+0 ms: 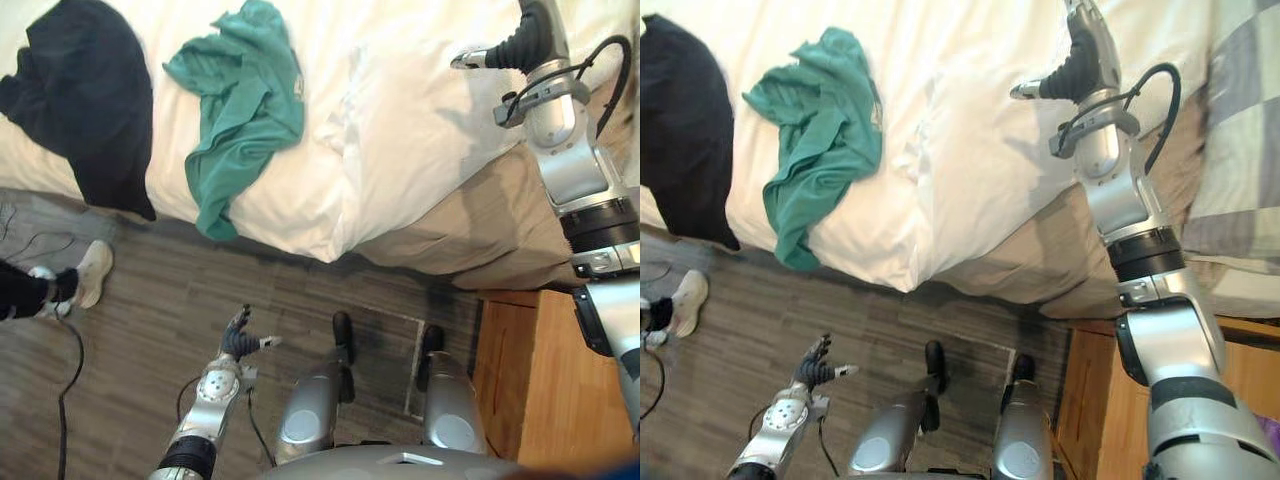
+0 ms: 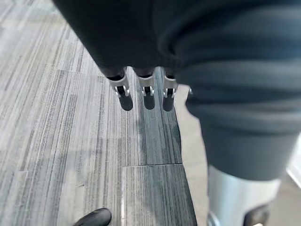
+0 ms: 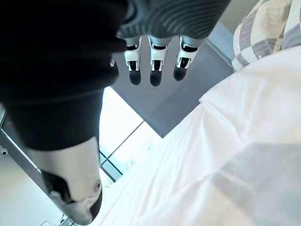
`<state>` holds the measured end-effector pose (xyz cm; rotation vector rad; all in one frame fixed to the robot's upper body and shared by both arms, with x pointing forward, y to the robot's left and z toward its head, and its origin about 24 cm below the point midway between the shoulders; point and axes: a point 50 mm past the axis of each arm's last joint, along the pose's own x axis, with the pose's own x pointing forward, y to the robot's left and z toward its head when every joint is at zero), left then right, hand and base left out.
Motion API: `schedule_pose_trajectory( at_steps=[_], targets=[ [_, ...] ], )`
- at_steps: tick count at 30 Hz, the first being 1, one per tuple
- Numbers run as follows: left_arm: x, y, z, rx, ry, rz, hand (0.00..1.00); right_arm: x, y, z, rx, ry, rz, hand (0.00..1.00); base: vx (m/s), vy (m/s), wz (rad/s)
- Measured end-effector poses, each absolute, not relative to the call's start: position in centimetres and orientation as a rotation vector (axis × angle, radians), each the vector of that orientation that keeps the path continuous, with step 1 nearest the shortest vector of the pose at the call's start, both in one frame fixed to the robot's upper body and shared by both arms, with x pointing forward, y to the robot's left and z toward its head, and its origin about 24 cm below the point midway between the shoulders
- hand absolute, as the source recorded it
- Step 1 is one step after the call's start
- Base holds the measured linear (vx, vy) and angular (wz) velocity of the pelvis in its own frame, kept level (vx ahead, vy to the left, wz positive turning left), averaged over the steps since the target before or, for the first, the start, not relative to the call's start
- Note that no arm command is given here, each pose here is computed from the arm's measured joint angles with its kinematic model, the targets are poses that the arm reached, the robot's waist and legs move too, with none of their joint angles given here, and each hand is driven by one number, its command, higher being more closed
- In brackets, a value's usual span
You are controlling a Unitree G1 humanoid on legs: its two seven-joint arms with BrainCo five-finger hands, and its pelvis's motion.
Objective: Tidy the bed and pick cloth on bed and put in laundry
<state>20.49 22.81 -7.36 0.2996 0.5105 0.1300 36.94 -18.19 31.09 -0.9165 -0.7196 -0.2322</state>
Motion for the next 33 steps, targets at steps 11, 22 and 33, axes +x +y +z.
schedule_pose_trajectory(
  at_steps=[11,22,33],
  targets=[
    [22.0,22.1,-8.3,0.322,0.556,0.12,0.0,39.2,-17.2,28.7,-0.886,-0.59,-0.254,0.0,0.0,0.003,0.06],
    [24.4,21.4,-7.2,0.295,0.511,0.104,0.0,39.6,-16.4,26.5,-0.903,-0.547,-0.234,1.0,-0.01,-0.026,0.03],
    [24.0,22.1,-7.5,0.308,0.536,0.116,0.0,38.3,-17.8,21.1,-0.89,-0.442,-0.176,1.0,0.02,-0.049,-0.05]
  ],
)
